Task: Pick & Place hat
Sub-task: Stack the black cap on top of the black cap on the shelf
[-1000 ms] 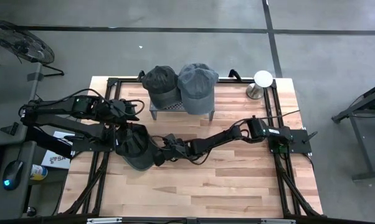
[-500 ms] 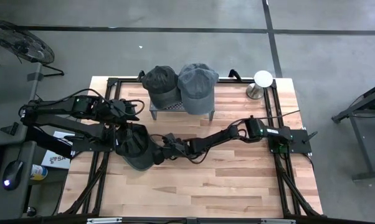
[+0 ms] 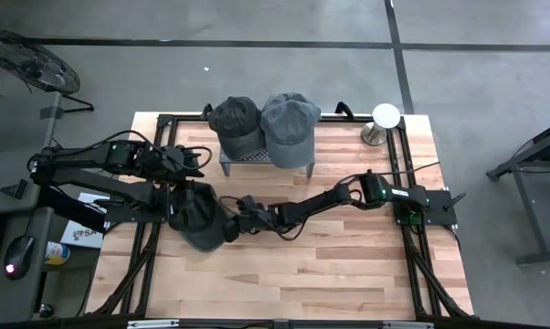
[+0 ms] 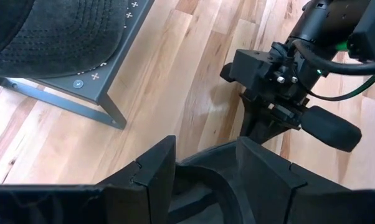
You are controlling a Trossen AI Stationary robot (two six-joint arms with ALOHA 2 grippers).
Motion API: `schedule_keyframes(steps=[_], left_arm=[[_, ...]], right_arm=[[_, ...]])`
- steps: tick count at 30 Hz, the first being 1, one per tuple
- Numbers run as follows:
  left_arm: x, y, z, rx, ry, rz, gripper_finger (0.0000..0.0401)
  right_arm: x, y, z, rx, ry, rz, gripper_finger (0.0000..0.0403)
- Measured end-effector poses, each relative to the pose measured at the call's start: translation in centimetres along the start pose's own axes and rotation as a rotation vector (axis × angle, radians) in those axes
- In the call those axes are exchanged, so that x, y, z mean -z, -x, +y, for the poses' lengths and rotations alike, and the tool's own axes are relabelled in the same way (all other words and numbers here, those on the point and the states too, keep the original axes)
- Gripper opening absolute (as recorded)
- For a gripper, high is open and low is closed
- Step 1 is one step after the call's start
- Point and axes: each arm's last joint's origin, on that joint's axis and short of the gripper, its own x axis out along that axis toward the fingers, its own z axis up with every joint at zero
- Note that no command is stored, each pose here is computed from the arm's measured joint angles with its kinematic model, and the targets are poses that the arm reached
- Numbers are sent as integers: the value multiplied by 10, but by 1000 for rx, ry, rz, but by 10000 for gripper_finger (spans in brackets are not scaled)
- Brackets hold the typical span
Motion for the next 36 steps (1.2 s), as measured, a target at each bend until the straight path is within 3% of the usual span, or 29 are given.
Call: schedule_keyframes(steps=[9, 16, 20, 30, 36], left_arm=[[0, 0, 0, 1, 3, 0, 168], [-2, 0, -1, 17, 13, -16, 168], [-7, 4, -4, 85, 29, -67, 168], [-42, 53, -8, 186, 73, -329, 168], [-57, 83, -8, 227, 100, -461, 168]], right_arm=[[-4, 8, 13, -64, 47, 14, 7], [-19, 46, 46, -62, 167, -21, 7], [-30, 78, 64, -24, 261, -15, 7], [-49, 162, 94, 142, 544, -89, 7], [-60, 200, 114, 175, 760, -192, 7]])
